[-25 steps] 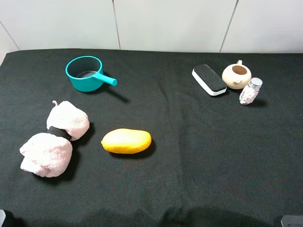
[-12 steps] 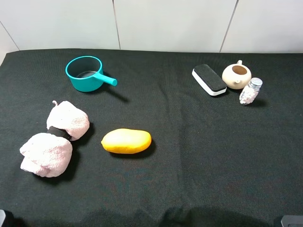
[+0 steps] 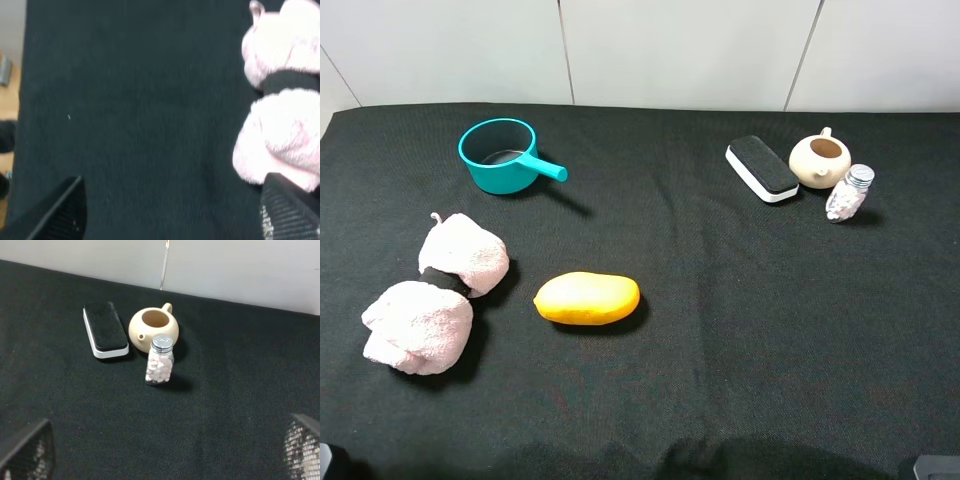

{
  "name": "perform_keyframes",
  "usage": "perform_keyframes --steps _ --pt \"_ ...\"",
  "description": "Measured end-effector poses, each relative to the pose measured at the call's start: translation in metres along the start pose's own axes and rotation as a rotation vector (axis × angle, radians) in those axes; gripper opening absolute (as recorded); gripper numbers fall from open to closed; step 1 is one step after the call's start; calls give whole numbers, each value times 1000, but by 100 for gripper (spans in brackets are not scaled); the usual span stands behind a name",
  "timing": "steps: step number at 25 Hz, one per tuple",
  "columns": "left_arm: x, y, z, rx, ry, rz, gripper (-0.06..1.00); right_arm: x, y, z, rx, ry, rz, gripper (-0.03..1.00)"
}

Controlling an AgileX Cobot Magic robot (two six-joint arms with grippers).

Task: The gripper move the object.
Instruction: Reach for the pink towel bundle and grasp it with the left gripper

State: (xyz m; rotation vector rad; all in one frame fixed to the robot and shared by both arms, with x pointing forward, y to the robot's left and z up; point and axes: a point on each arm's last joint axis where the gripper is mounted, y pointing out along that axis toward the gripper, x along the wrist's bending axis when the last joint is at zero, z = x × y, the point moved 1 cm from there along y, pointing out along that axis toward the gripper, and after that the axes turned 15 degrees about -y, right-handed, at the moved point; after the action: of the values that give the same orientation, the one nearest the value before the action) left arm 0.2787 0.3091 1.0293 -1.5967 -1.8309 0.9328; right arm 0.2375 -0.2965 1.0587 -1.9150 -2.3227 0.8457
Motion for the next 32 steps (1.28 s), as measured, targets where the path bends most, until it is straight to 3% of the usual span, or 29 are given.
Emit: perform_keyframes --steps 7,14,20,28,32 --pt "-6 22 -16 178 -7 -39 77 0 0 0 0 0 0 69" --pt "-14 41 -43 193 -37 -40 77 0 0 0 1 0 0 69" --pt "-21 68 -62 270 -44 -53 77 0 0 0 1 0 0 69" --pt "-38 107 -75 360 -77 13 77 0 0 0 1 0 0 69" --pt "-51 119 -74 389 -28 42 77 0 0 0 1 0 0 69"
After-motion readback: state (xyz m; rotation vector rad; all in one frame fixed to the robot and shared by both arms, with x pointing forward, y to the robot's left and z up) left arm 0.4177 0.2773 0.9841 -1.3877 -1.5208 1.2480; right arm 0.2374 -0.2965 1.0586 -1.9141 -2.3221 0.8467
